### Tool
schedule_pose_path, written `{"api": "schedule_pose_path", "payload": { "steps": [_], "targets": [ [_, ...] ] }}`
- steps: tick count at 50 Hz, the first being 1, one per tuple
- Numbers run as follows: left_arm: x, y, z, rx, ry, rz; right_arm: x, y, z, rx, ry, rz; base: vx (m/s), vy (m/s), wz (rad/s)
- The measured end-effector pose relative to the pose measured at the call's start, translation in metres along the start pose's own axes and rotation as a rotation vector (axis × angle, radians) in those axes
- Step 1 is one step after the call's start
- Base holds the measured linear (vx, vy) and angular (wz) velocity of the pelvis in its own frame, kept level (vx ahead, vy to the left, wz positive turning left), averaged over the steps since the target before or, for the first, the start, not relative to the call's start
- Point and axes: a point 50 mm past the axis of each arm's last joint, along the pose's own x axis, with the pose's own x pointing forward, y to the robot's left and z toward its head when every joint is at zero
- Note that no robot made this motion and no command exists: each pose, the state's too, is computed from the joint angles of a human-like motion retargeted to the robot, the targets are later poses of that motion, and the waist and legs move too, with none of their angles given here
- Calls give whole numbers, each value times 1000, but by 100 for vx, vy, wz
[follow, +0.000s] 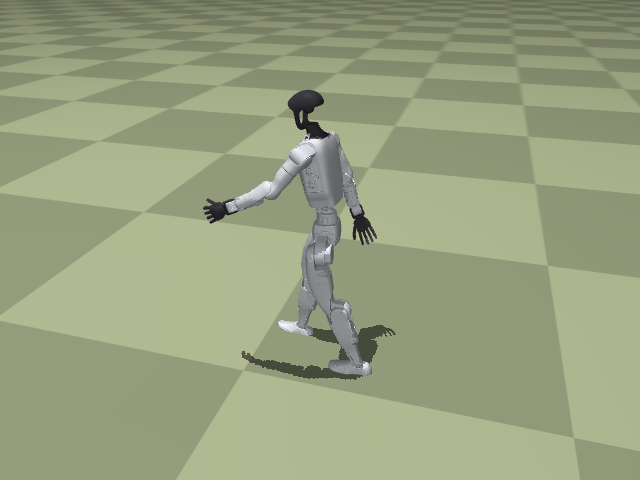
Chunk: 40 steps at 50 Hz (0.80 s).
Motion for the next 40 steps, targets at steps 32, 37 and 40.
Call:
{"api": "schedule_pose_path", "payload": {
  "steps": [32, 37, 40],
  "targets": [
    [-379, 11, -328, -97, 1499, 217, -289, -158, 323, -63, -1130, -888, 67, -16, -39],
    [-408, -3, -330, -168, 1502, 158, -323, -150, 334, -53, -1319, -921, 71, 12, -47],
    [-404, -10, -331, -206, 1483, 99, -311, -141, 335, -74, -1322, -869, 72, 17, -14]
  ]
}}
